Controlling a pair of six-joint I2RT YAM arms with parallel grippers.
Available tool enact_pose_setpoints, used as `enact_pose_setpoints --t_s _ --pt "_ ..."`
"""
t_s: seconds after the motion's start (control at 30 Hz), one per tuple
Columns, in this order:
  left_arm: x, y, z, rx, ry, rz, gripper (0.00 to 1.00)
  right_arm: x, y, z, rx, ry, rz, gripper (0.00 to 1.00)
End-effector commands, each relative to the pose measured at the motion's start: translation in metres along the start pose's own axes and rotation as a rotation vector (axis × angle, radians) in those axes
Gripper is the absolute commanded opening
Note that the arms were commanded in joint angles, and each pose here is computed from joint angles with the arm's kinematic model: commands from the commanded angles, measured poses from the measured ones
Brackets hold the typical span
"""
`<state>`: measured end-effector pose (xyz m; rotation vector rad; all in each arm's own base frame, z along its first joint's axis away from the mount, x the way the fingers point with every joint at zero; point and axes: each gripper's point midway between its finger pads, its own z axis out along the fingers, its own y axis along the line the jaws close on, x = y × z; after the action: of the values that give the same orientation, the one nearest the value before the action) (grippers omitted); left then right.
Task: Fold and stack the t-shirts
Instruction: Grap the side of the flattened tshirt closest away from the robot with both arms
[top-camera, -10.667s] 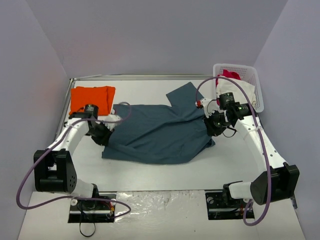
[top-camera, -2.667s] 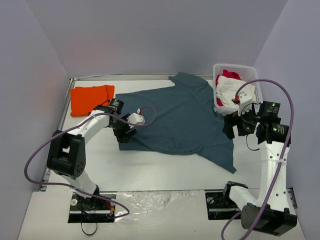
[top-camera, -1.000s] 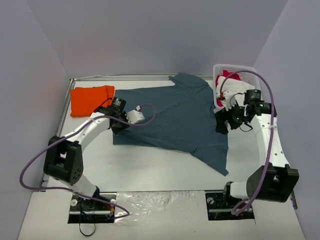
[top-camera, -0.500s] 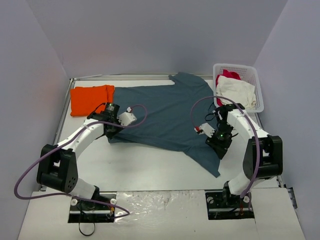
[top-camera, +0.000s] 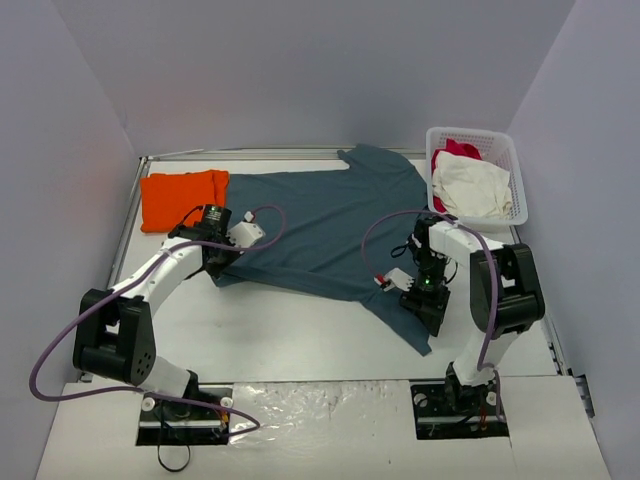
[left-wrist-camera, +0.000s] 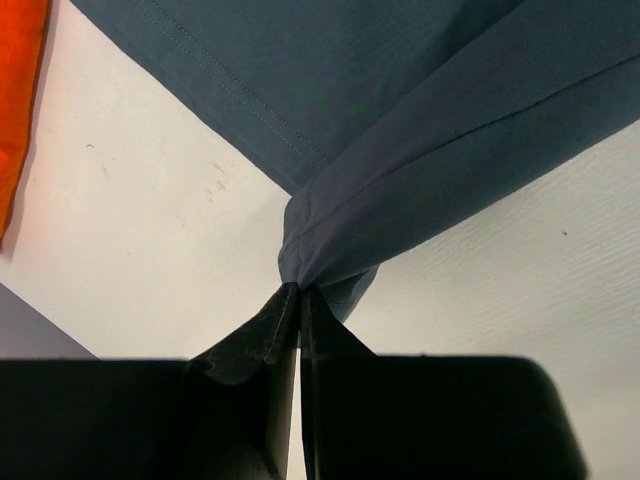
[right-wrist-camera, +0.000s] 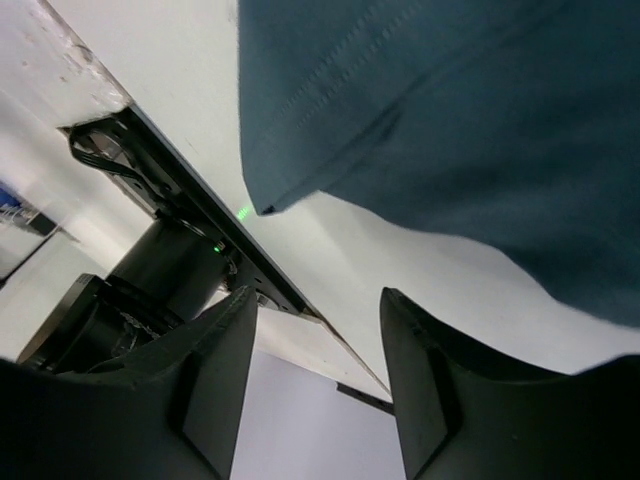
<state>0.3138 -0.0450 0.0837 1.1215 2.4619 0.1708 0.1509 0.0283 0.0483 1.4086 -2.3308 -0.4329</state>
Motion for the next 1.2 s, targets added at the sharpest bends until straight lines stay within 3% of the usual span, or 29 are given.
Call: enact_pose_setpoints --t_s 0.0,0.27,0.8,1.03,1.1,1.13,1.17 --pt "-0.004 0.008 -0.008 -0.035 -0.019 -0.021 0.02 -0.001 0.027 0.008 -0.13 0.053 0.0 0.5" --pt "-0.005 0.004 -0.006 -0.018 -0.029 -0.017 0.02 -0.012 0.046 0.024 -0.214 0.094 -0.035 0.54" --pt "-0.007 -0.001 -0.005 0.003 -0.048 -0.017 0.02 -0.019 0.024 0.041 -0.147 0.128 0.017 0.53" --pt "-0.007 -0.003 -0.004 0.016 -0.05 -0.015 0.02 -0.022 0.019 0.045 -0.114 0.14 0.042 0.4" --pt "-0.008 -0.004 -0.005 0.019 -0.056 -0.017 0.02 -0.025 0.018 0.047 -0.112 0.136 0.047 0.31" --pt "-0.008 -0.004 -0.005 0.02 -0.057 -0.015 0.02 -0.026 0.018 0.048 -0.11 0.138 0.044 0.1" --pt "-0.009 -0.005 -0.006 0.022 -0.062 -0.015 0.02 -0.026 0.018 0.049 -0.11 0.143 0.047 0.0"
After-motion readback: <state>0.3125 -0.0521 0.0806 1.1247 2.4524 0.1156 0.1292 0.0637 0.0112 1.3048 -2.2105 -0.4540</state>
